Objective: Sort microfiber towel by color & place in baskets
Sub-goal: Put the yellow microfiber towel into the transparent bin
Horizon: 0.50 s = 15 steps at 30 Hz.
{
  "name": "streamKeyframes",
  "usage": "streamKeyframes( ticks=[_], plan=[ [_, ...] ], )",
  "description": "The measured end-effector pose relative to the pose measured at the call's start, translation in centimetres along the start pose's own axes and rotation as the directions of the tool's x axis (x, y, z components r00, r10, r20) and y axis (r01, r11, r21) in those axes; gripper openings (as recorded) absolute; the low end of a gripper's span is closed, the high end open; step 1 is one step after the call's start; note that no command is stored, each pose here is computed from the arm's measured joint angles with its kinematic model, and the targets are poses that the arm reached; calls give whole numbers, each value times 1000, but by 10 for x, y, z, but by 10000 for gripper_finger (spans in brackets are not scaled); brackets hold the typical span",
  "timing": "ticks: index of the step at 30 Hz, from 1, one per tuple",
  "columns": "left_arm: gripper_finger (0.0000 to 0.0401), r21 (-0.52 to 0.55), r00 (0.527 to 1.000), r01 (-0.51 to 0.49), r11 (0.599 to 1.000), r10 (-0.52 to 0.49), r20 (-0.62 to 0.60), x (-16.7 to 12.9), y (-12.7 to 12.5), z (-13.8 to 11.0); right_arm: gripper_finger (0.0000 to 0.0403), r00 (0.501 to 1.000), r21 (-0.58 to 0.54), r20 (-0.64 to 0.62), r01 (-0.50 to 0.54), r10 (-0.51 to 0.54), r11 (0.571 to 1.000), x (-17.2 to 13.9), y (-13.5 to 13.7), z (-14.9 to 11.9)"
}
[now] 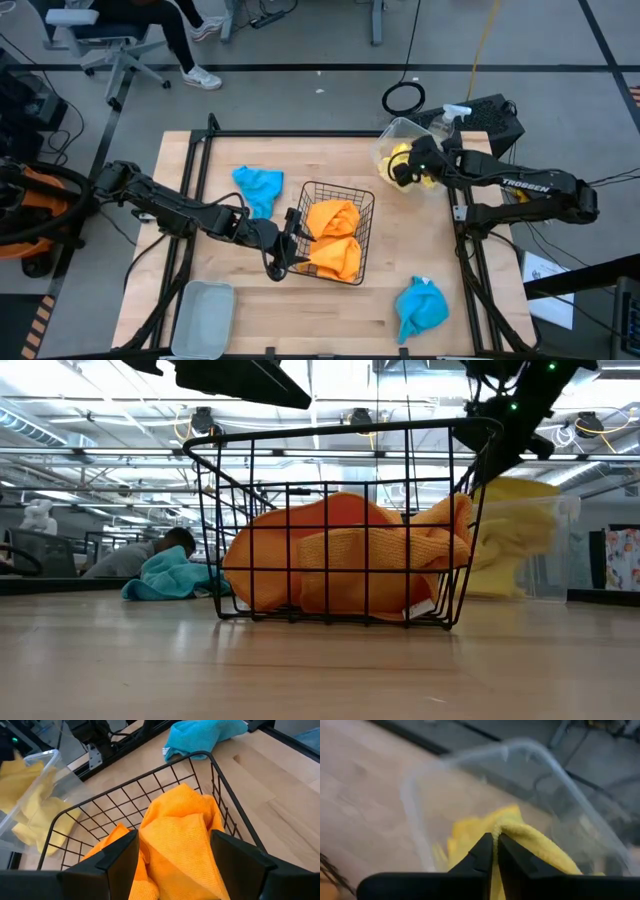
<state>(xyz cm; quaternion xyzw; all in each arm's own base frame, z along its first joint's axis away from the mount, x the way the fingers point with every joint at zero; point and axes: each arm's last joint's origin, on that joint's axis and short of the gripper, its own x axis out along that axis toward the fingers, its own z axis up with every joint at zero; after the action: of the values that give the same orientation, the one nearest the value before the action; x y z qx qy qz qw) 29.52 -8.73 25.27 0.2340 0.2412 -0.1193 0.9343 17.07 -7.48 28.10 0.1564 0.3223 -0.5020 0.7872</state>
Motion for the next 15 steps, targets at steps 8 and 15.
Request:
streamKeyframes(
  ticks=[8, 15],
  plan=[
    [251, -22, 1000, -1, 1000, 1, -1, 0, 0, 0, 4, 986, 25, -154, 76, -71, 997, 11, -14, -4],
    [251, -21, 1000, 1, 1000, -1, 1, 0, -1, 0, 10, 945, -20, -300, 134, -134, 991, 28, -12, -22]
  ],
)
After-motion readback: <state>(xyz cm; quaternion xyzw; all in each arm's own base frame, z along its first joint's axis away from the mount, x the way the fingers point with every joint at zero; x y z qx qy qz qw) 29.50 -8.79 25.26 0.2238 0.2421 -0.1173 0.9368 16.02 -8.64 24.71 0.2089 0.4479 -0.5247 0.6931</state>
